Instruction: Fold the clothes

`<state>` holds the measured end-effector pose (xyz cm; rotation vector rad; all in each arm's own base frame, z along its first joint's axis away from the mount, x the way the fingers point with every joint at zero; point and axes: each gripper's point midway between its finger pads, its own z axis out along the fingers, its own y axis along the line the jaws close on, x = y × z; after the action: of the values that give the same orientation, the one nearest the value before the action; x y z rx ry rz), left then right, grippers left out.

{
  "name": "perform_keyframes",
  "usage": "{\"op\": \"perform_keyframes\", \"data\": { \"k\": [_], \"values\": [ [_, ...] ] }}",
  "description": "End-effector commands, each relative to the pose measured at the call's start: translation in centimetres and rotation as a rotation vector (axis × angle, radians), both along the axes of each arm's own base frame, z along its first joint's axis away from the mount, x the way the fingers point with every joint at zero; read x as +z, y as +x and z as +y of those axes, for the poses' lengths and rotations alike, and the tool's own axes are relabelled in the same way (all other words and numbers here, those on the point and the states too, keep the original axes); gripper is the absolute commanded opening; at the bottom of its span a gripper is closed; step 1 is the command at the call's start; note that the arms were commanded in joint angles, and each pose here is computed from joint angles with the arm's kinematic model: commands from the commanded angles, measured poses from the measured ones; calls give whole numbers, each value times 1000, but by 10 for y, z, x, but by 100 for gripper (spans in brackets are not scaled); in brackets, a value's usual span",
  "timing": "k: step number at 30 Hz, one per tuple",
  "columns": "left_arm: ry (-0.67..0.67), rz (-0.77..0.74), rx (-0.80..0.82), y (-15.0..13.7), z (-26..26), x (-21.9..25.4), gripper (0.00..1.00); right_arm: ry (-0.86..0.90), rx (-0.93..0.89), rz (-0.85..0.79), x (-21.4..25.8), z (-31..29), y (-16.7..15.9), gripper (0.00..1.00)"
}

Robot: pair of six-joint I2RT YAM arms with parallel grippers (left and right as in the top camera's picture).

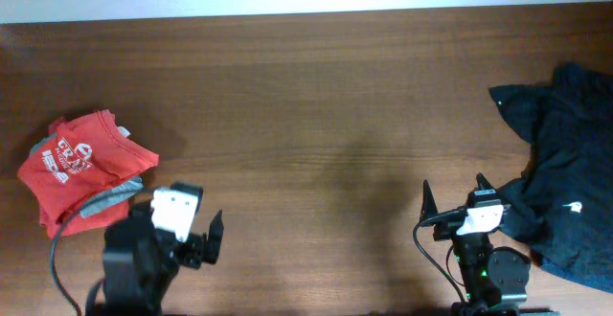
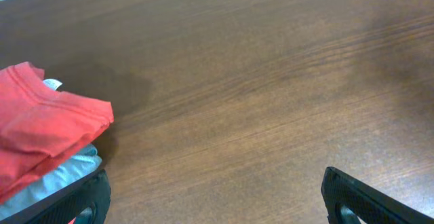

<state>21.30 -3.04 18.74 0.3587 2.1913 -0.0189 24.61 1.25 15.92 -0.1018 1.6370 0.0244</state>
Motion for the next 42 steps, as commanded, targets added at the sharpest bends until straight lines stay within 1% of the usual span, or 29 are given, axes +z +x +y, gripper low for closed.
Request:
{"op": "perform_keyframes", "data": {
  "k": [1, 4, 5, 12, 14, 17, 20, 24, 42],
  "values": [
    [-9, -73, 22, -11, 4, -17, 99, -3, -10, 9, -4, -1, 0, 99],
    [-22, -208, 20, -6, 3, -21, 99, -3, -10, 9, -4, -1, 0, 99],
    [-29, -302, 19, 1, 3, -18, 99, -3, -10, 9, -4, -1, 0, 99],
    [-48, -671, 48, 29, 6, 6, 99, -3, -10, 9, -4, -1, 0, 99],
    [-55, -736, 46, 32, 6, 9, 99, -3, -10, 9, -4, -1, 0, 99],
    [-51, -741, 62, 32, 8, 11, 99, -3, -10, 9, -3, -1, 0, 99],
    [-48, -708, 62, 32, 8, 3, 99, -3, -10, 9, -4, -1, 0, 99],
    [-33, -576, 65, 32, 9, -30, 99, -3, -10, 9, -3, -1, 0, 99],
    [-33, -574, 65, 32, 9, -30, 99, -3, -10, 9, -4, -1, 0, 99]
  ]
}}
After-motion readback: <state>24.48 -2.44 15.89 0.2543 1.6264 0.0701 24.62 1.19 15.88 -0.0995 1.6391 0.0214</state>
